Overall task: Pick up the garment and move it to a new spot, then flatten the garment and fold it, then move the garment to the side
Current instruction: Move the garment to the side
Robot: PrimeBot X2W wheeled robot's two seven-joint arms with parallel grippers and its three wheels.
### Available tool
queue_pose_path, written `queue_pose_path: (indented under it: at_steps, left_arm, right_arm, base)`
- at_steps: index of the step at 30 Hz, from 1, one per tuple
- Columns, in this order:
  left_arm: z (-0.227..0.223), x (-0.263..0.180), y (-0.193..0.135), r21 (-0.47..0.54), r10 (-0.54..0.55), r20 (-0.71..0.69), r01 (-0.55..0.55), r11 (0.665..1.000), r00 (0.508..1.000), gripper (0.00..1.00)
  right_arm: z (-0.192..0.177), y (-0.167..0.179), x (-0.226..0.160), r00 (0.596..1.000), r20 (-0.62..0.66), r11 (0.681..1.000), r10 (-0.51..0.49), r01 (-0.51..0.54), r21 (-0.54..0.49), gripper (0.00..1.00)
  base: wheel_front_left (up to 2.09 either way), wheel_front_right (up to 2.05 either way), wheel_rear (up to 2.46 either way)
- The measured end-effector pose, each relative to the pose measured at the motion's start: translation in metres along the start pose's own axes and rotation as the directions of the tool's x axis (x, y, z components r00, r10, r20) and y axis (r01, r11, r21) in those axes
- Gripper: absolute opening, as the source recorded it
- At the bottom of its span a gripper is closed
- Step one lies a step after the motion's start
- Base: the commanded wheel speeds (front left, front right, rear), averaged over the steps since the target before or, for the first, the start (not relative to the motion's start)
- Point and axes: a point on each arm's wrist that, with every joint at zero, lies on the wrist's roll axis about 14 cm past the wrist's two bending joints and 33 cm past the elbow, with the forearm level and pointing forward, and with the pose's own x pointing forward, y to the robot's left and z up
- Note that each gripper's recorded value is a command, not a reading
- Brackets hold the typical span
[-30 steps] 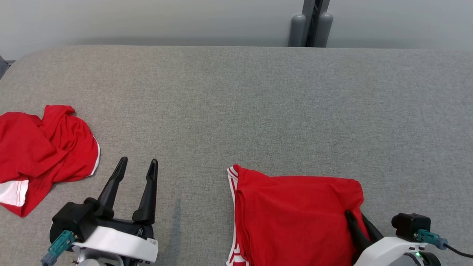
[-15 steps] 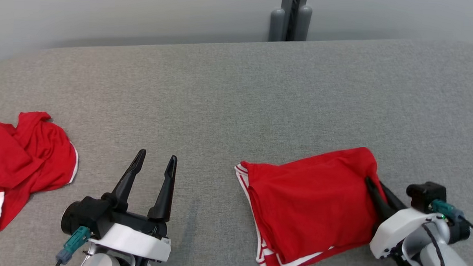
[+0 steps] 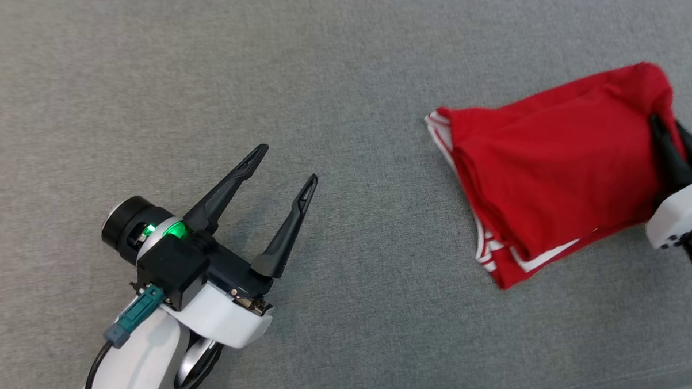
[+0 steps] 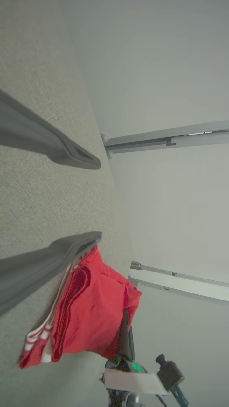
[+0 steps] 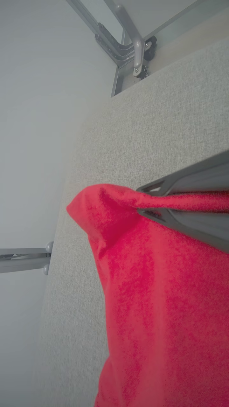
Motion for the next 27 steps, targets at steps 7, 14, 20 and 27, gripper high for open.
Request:
queue_pose_path:
  at_steps: [7,14,20,27]
  left_arm:
    - [-0.027,0.034,-0.016,-0.001,-0.159,-0.034,0.159,0.987,0.987,1.00]
    - [-0.053,0.048,-0.012,-0.025,-0.204,-0.061,0.203,0.979,0.977,1.00]
    - [-0.061,0.049,-0.011,-0.045,-0.206,-0.067,0.203,0.978,0.976,1.00]
    - [-0.059,0.046,-0.002,-0.053,-0.168,-0.063,0.165,0.985,0.984,1.00]
  right_arm:
    - [-0.013,-0.080,0.016,0.982,-0.046,0.981,-0.181,0.178,-0.072,0.00]
    - [-0.022,-0.136,0.023,0.950,-0.081,0.940,-0.300,0.280,-0.195,0.00]
    - [-0.033,-0.133,0.033,0.951,-0.111,0.936,-0.287,0.253,-0.246,0.00]
    - [-0.039,-0.132,0.042,0.949,-0.125,0.937,-0.289,0.254,-0.239,0.00]
  base:
    - [0.00,0.00,0.00]
    - [0.00,0.00,0.00]
    - [0.00,0.00,0.00]
    - [0.00,0.00,0.00]
